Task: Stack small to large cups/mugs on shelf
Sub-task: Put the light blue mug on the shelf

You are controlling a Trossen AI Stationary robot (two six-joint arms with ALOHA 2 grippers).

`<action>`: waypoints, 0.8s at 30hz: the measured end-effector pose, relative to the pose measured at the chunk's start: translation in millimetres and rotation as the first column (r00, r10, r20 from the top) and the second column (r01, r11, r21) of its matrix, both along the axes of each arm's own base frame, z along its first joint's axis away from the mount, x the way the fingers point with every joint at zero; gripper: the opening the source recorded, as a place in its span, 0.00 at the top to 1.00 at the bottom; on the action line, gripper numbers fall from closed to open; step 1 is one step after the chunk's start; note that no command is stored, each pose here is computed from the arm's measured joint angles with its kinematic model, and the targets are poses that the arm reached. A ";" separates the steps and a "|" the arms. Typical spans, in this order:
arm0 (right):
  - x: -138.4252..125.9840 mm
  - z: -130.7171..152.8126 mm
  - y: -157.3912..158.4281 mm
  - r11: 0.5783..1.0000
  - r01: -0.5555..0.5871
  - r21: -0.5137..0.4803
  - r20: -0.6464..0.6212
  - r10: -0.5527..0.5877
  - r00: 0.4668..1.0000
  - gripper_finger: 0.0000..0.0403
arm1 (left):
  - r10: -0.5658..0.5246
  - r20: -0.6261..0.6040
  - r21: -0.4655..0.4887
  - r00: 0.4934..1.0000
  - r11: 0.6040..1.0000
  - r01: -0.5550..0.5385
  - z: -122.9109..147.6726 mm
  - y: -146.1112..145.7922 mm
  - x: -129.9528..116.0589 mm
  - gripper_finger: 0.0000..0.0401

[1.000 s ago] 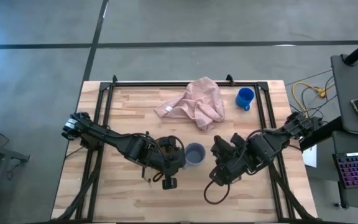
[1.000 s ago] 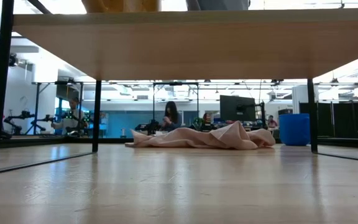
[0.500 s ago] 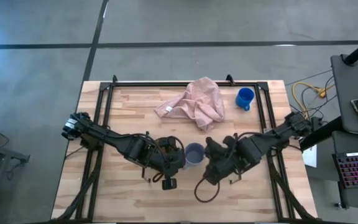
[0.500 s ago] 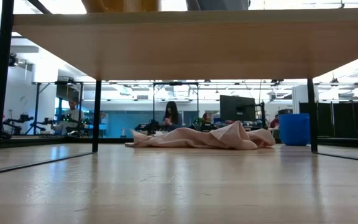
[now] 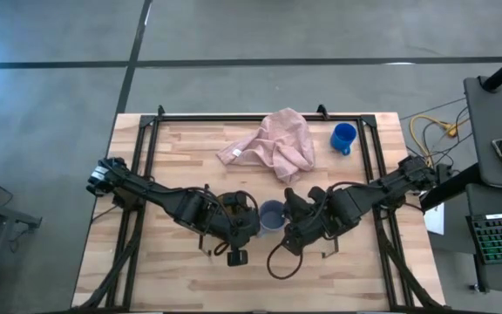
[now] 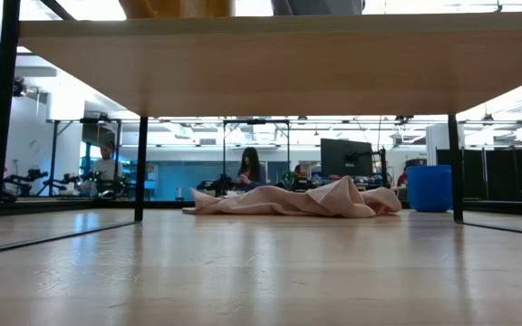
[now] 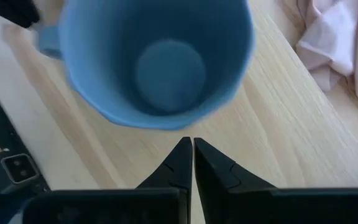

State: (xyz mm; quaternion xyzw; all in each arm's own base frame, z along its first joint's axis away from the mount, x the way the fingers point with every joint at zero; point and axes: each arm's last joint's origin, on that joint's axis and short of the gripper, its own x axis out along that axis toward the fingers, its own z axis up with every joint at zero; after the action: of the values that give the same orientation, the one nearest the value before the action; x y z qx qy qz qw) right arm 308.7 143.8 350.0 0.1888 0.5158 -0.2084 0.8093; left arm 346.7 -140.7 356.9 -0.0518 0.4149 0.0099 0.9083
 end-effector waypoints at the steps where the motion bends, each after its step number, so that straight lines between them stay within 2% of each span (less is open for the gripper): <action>1: 1.7 1.8 -0.6 1.000 -0.002 0.000 0.019 0.002 1.000 0.98 | 0.000 0.000 0.000 1.000 1.000 0.000 0.0 0.0 0.0 1.00; 9: 7.5 1.9 -11.9 1.000 0.003 -0.017 0.027 -0.003 1.000 0.98 | 0.000 0.002 -0.001 1.000 1.000 0.000 0.1 -0.1 0.2 1.00; 20: 7.9 2.2 -13.0 1.000 -0.011 -0.024 0.024 0.012 1.000 0.98 | 0.002 0.056 -0.025 0.998 1.000 0.000 3.9 -1.3 4.2 1.00; 24: 7.7 1.4 -13.0 1.000 -0.014 -0.027 0.020 0.015 1.000 0.98 | 0.003 0.042 -0.018 0.999 1.000 -0.003 2.8 0.1 3.5 1.00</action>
State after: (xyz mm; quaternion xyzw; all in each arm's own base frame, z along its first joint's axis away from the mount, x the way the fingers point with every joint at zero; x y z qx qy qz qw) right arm 316.4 130.8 351.4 0.1762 0.5062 -0.2076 0.8183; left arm 350.2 -140.7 359.7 -0.0609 0.3959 0.0064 0.9162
